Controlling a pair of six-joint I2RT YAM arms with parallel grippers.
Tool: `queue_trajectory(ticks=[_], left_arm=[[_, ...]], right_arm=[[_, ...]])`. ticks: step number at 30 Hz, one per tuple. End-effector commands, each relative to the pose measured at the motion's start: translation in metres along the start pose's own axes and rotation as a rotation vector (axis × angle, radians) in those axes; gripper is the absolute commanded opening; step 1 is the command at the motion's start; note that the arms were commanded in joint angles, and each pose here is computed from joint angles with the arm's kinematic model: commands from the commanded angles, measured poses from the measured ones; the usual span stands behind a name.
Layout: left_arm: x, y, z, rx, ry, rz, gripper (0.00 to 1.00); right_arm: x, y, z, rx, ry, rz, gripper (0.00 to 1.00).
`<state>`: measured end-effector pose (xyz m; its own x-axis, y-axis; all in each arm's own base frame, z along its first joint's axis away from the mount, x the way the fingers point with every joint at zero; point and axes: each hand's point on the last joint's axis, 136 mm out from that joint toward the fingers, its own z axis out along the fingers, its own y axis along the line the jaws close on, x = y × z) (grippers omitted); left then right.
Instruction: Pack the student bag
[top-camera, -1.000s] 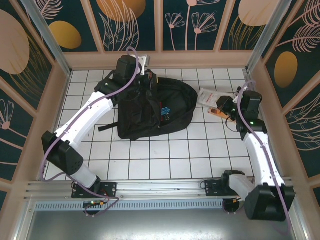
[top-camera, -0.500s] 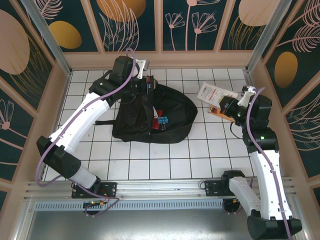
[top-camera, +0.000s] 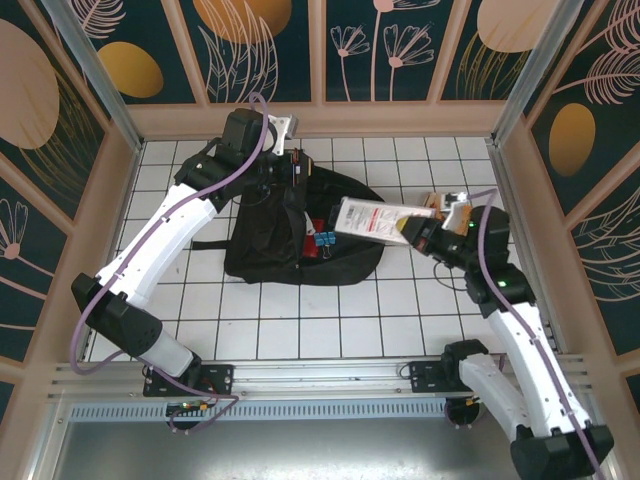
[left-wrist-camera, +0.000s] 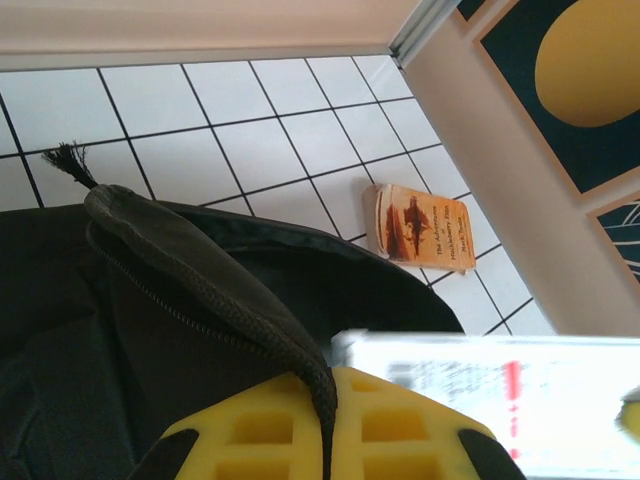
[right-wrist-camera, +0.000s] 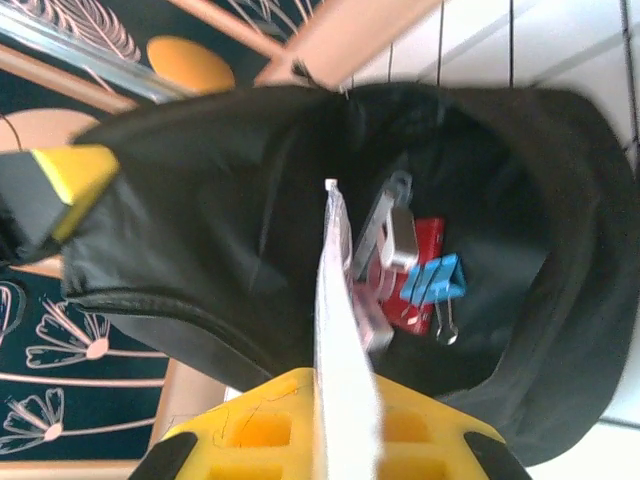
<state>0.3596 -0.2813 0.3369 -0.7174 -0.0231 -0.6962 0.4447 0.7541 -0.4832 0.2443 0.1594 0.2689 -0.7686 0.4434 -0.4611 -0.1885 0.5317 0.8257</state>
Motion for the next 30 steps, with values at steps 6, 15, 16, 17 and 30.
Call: queue_trajectory(ticks=[6, 15, 16, 17, 30], left_arm=[[-0.05, -0.049, -0.042, 0.165, -0.174, 0.043, 0.0], [-0.057, -0.064, -0.044, 0.239, -0.18, 0.023, 0.0], [-0.057, -0.066, -0.044, 0.25, -0.18, 0.019, 0.0], [-0.058, -0.068, -0.045, 0.259, -0.181, 0.016, 0.0], [-0.063, -0.075, -0.043, 0.316, -0.204, -0.016, 0.0]], right_arm=[[-0.002, 0.028, 0.063, -0.059, 0.036, -0.006, 0.01], [-0.005, 0.031, 0.125, 0.0, 0.076, -0.001, 0.01], [-0.004, 0.032, 0.132, 0.001, 0.078, 0.001, 0.01], [-0.002, 0.034, 0.137, -0.001, 0.085, 0.004, 0.01], [0.019, 0.013, 0.232, 0.065, 0.219, 0.13, 0.1]])
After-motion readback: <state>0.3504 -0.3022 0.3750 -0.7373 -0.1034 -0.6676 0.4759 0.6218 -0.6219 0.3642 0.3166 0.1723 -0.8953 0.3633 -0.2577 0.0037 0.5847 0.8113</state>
